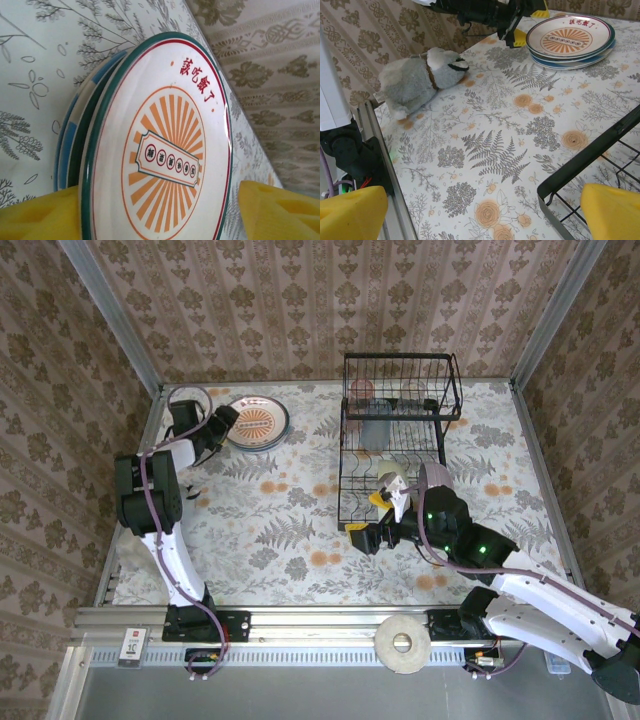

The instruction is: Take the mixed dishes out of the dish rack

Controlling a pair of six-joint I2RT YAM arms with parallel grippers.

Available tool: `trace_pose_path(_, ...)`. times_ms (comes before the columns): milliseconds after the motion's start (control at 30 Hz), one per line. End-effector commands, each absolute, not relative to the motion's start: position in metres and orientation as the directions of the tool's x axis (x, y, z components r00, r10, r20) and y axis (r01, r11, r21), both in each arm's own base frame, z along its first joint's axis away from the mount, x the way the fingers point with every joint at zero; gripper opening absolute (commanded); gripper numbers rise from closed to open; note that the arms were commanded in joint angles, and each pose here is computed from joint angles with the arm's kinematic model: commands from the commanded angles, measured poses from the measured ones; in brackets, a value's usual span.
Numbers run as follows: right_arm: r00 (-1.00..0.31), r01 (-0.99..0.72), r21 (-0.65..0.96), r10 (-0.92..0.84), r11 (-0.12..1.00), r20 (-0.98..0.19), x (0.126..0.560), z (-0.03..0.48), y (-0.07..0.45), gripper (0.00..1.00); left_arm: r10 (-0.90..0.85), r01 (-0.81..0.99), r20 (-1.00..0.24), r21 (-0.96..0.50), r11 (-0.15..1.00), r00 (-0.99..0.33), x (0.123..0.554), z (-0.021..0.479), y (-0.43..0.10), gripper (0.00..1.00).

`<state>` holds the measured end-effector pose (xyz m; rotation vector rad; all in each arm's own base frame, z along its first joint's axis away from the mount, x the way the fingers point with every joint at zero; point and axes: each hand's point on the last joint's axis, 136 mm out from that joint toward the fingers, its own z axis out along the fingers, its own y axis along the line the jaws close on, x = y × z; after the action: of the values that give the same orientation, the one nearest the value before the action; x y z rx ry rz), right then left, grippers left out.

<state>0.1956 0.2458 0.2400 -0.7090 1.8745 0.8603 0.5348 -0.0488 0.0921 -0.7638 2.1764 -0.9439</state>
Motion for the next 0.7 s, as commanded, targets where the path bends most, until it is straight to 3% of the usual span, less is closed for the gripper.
trace_pose_path(0, -0.363, -0.775, 0.240, -0.101, 0.585, -0.926, 0.197, 0.259, 0.248, 1.00, -0.687, -0.248, -0.346, -0.753, 0.609, -0.639, 0.532, 0.105, -0.050, 0.89)
trace_pose_path(67, -0.363, -0.775, 0.239, -0.101, 0.586, -0.926, 0.197, 0.259, 0.248, 1.00, -0.681, -0.254, -0.351, -0.741, 0.622, -0.643, 0.531, 0.105, -0.050, 1.00)
trace_pose_path(267, -0.361, -0.771, 0.235, -0.103, 0.593, -0.927, 0.198, 0.259, 0.247, 1.00, -0.682, -0.321, -0.381, -0.671, 0.668, -0.624, 0.520, 0.110, -0.038, 1.00)
trace_pose_path(667, -0.356, -0.736, 0.218, -0.092, 0.641, -0.930, 0.205, 0.259, 0.239, 1.00, -0.565, -0.355, -0.524, -0.450, 0.819, -0.637, 0.486, 0.167, -0.029, 1.00)
